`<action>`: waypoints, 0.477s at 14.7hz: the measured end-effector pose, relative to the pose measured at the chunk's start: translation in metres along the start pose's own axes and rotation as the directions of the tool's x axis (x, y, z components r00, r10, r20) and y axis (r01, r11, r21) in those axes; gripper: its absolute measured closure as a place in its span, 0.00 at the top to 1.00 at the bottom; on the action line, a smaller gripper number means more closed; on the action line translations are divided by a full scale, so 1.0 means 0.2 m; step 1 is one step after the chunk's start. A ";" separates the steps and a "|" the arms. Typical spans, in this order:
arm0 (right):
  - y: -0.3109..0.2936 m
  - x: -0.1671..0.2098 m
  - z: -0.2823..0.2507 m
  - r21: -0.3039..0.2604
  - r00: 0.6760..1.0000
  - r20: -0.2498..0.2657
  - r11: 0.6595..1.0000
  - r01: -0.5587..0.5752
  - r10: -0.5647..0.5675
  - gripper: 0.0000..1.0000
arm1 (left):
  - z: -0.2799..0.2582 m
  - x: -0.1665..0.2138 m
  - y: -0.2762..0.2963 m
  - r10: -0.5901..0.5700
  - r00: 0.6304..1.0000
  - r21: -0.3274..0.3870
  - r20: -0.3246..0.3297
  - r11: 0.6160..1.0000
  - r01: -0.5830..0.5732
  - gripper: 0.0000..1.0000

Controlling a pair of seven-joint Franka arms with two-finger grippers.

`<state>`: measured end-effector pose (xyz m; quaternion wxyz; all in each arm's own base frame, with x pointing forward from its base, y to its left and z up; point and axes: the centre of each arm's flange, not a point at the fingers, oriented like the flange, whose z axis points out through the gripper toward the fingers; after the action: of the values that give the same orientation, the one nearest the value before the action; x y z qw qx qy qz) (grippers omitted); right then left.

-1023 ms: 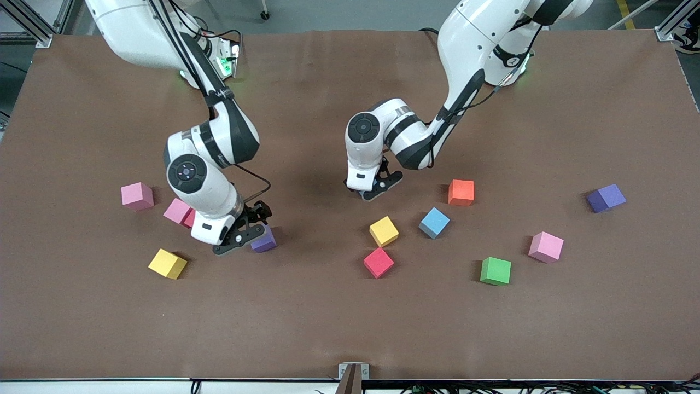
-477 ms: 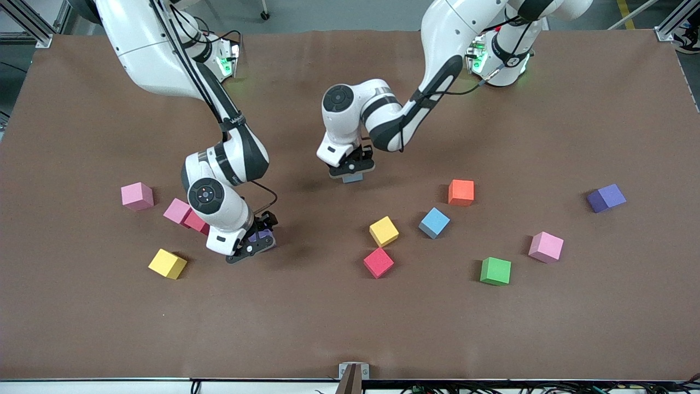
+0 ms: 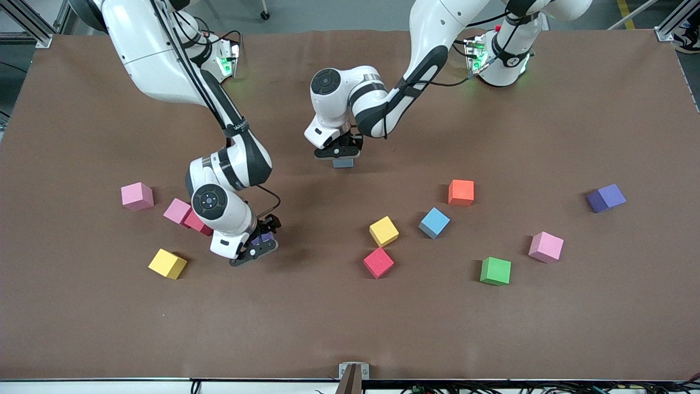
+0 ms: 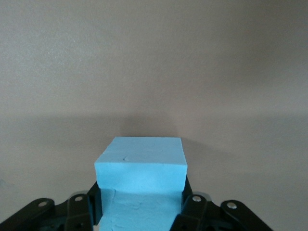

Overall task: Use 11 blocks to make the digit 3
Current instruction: 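Set the light blue block down mid-table and open the left gripper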

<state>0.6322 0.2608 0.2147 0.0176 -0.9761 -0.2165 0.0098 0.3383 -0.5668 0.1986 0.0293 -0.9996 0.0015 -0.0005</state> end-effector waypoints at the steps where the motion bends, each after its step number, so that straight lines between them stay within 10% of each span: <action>1: -0.02 0.01 0.02 0.005 1.000 0.001 1.000 0.000 0.000 1.00 | 0.00 0.00 0.00 0.018 1.000 -0.001 -0.001 1.000 -0.018 0.60; 4: -0.01 0.02 0.06 0.004 1.000 0.006 1.000 -0.003 0.003 1.00 | 0.00 0.00 -0.01 0.028 1.000 0.002 0.001 1.000 -0.028 0.64; 7: 0.07 0.02 0.06 0.001 1.000 0.008 1.000 -0.014 0.014 0.97 | 0.00 0.00 -0.01 -0.046 0.999 0.001 -0.001 0.999 0.046 0.93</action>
<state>0.6409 0.2499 0.2030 0.0170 -0.9776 -0.2095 0.0137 0.3389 -0.5648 0.1993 0.0298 -0.9993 -0.0212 -0.0016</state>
